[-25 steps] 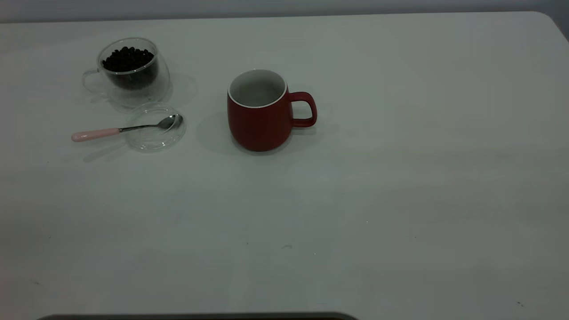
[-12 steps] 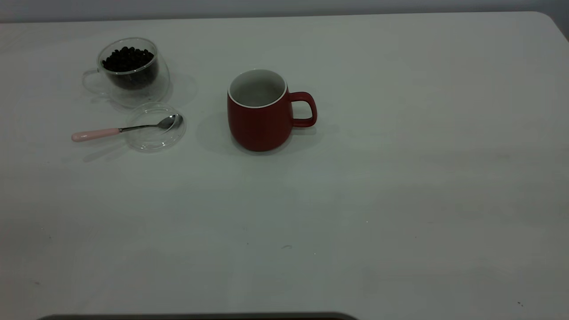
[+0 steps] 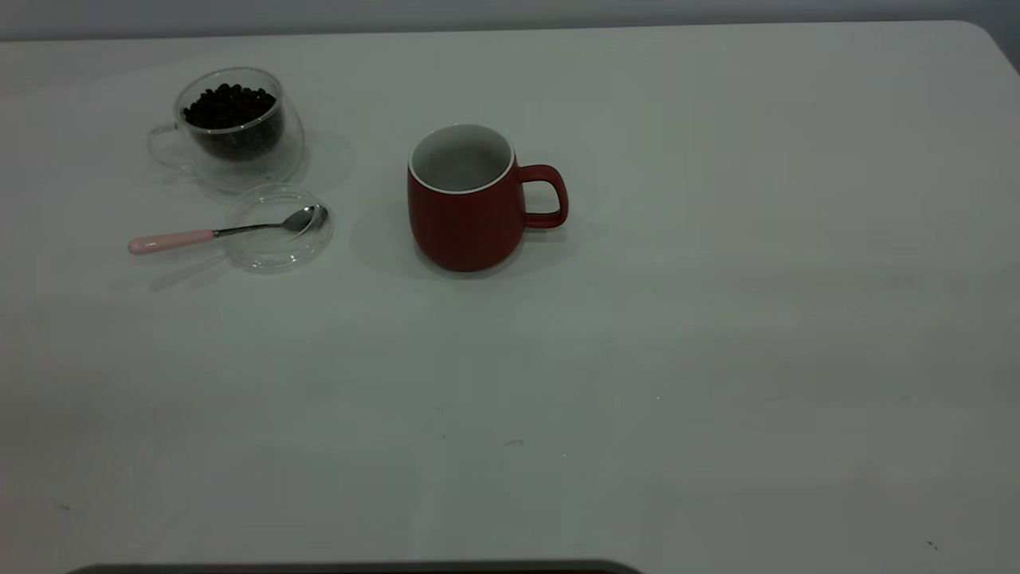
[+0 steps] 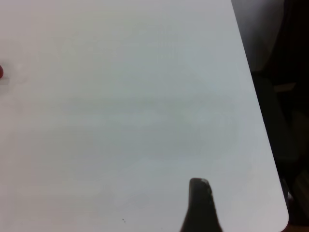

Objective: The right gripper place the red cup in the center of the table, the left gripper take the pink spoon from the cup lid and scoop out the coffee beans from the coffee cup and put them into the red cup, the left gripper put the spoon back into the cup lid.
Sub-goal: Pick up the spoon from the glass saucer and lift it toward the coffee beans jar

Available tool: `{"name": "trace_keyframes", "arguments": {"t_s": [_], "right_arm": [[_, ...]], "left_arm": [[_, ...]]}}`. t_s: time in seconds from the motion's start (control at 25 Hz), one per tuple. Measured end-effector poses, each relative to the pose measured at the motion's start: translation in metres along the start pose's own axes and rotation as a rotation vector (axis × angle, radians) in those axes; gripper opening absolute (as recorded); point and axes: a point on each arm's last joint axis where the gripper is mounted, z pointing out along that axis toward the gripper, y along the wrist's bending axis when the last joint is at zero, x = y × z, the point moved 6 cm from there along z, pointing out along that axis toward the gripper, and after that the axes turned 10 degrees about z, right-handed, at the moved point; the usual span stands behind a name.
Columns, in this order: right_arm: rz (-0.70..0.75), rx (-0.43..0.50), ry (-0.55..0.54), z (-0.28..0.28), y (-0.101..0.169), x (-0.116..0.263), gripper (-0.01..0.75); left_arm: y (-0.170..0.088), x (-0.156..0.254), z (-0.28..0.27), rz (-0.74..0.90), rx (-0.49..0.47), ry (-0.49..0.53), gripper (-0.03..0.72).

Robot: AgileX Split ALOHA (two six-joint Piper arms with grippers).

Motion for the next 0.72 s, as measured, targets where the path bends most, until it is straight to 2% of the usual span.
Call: {"name": "trace_keyframes", "arguments": {"t_s": [0.24, 0.56, 0.72], "right_arm": [[0.001, 0.0, 0.0, 0.0, 0.0, 0.0, 0.591], [0.0, 0.0, -0.001, 0.0, 0.0, -0.0002, 0.591], [0.0, 0.0, -0.001, 0.0, 0.0, -0.0002, 0.591]], "left_arm": [[-0.0002, -0.0001, 0.0, 0.004, 0.004, -0.001, 0.572], [-0.0023, -0.0007, 0.0002, 0.051, 0.061, -0.014, 0.572], [-0.0019, -0.0033, -0.0007, 0.023, 0.062, -0.023, 0.572]]}}
